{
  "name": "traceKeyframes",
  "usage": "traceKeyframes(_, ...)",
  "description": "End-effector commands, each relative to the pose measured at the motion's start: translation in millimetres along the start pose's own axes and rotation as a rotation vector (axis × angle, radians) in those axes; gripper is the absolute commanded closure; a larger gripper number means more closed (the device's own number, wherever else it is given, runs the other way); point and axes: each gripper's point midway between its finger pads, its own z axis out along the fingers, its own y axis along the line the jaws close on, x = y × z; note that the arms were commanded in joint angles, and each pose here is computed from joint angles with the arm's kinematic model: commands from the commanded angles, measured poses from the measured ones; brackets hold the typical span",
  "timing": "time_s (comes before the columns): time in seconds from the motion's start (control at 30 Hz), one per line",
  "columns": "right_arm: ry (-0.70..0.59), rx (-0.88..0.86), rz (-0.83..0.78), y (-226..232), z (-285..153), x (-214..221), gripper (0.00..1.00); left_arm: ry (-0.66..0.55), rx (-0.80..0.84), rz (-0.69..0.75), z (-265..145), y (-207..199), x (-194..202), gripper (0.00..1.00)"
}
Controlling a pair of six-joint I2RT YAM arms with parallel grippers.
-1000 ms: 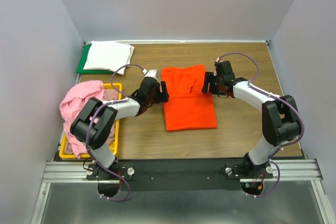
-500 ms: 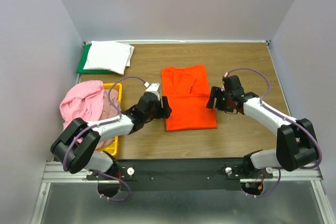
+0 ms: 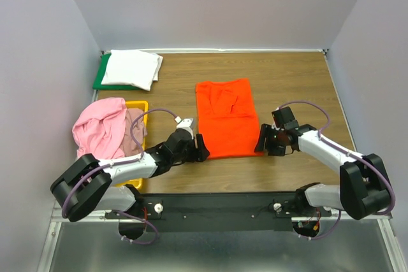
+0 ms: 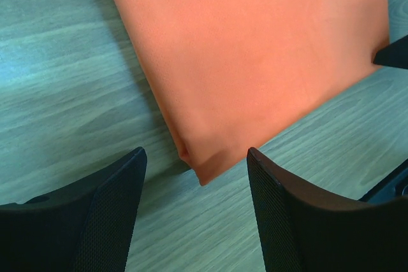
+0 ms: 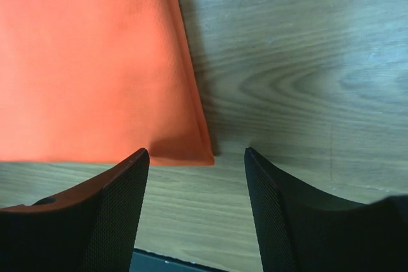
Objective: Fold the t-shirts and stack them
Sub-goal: Fold the tshirt
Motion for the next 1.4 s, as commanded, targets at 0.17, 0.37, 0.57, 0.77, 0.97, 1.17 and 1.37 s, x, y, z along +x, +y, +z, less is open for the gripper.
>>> traceKeyframes(0.17, 0.024, 0.028, 0.037, -9.2, 1.6, 13.3, 0.39, 0.017, 0.001, -0.037, 4.1, 2.6, 11.3, 0.29)
traceKeyframes(0.37, 0.05, 0.016, 0.043, -9.0, 4.3, 21.0, 0.51, 0.03, 0.004, -0.054, 4.6, 1.9, 15.7, 0.29)
traceKeyframes(0.57, 0.055, -0.013, 0.039, -4.2, 2.1, 22.5, 0.65, 0.039, -0.007, -0.064, 4.2, 6.5, 21.0, 0.33)
traceKeyframes(0.77, 0.059, -0.021, 0.034, -3.0, 1.9, 23.5, 0.78, 0.06, -0.011, -0.066, 8.4, 8.8, 28.1, 0.43)
traceKeyframes(0.97, 0.055, -0.015, 0.036, -4.3, 2.1, 23.0, 0.81, 0.091, -0.009, -0.061, 14.1, 6.6, 34.4, 0.58)
traceKeyframes(1.17, 0.048, -0.021, 0.033, -2.8, 0.7, 22.2, 0.82, 0.138, -0.046, -0.075, 12.2, 12.3, 48.7, 0.61)
traceKeyframes(1.37, 0.047, -0.022, 0.033, -2.6, 0.5, 22.0, 0.84, 0.152, -0.094, -0.08, 5.0, 18.2, 54.6, 0.61)
